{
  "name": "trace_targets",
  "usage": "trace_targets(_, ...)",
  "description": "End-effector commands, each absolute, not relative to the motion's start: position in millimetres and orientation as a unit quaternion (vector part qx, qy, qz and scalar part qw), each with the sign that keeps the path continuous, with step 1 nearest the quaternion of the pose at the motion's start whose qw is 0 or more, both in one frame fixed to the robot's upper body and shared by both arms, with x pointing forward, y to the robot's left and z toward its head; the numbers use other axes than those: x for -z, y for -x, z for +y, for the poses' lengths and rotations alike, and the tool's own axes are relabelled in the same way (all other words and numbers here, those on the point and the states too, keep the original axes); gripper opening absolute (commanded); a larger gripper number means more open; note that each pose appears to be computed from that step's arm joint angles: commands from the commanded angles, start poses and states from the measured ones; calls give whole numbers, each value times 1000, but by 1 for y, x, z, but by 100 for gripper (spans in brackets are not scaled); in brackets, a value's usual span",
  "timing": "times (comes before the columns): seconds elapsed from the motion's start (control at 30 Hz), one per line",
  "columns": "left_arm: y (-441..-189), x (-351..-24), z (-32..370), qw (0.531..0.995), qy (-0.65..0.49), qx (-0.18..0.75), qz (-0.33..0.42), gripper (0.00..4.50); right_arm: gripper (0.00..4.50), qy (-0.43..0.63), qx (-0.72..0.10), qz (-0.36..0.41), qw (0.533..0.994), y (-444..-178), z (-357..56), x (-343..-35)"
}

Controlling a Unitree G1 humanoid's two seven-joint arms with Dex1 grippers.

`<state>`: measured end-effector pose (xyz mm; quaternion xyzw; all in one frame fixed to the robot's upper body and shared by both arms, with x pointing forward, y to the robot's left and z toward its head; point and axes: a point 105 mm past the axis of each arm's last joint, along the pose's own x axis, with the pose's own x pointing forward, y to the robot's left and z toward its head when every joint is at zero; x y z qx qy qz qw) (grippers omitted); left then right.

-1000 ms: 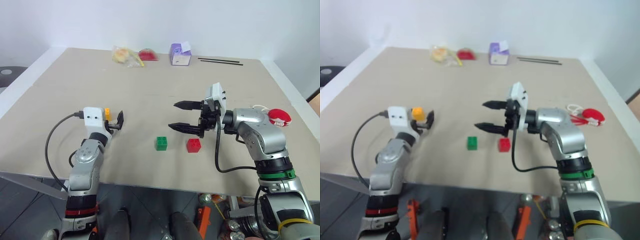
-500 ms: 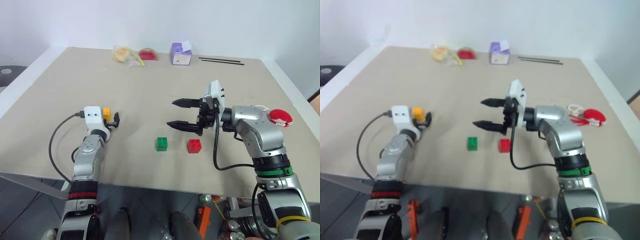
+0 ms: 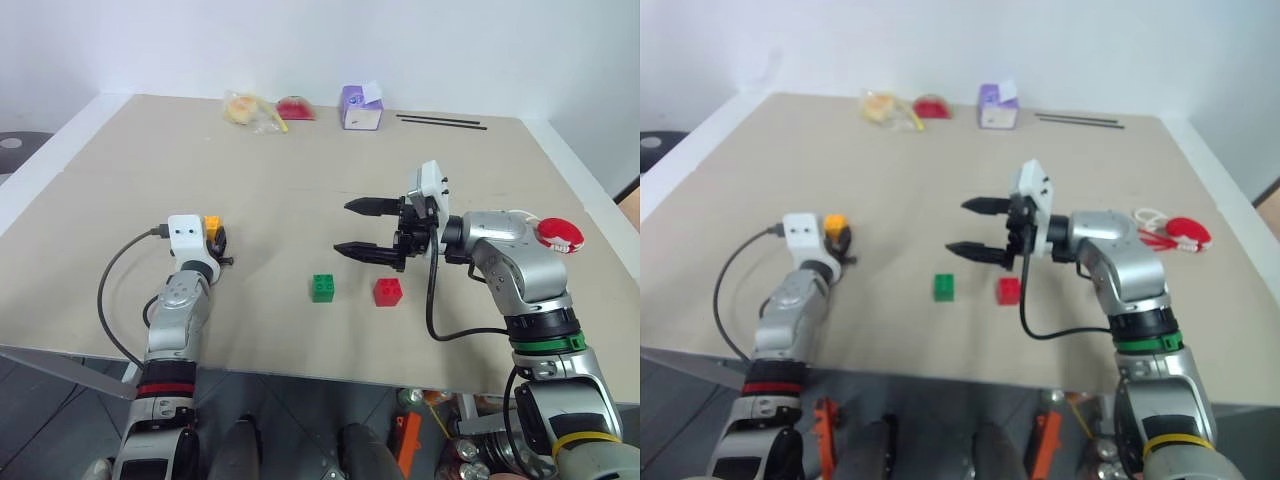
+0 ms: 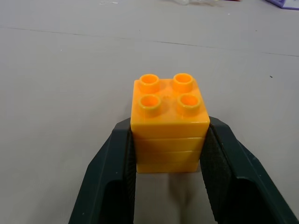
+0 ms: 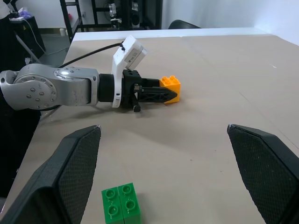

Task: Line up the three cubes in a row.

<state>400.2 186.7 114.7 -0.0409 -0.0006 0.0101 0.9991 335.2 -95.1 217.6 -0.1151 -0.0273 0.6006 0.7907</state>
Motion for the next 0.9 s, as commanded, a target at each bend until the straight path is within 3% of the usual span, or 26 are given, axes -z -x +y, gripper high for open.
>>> trace_targets(0.03,-399,-135,176,997,46,47,-38,131,450,116,-616,-54,777,-327,-97,-235)
trace_targets(0.2,-371,-140,130,955,-29,290,-45,131,450,130,-671,-19,730,-299,-110,-226)
trace_targets(0.47,-328,-122,124,859,-109,501,-1,131,450,162,-682,15,713,-289,-123,-212)
trace_targets(0.7,-316,-111,135,792,-159,589,30,131,450,169,-681,22,712,-285,-126,-211)
trace_targets(0.9,-325,-109,144,763,-190,616,46,131,450,169,-679,27,714,-284,-127,-209)
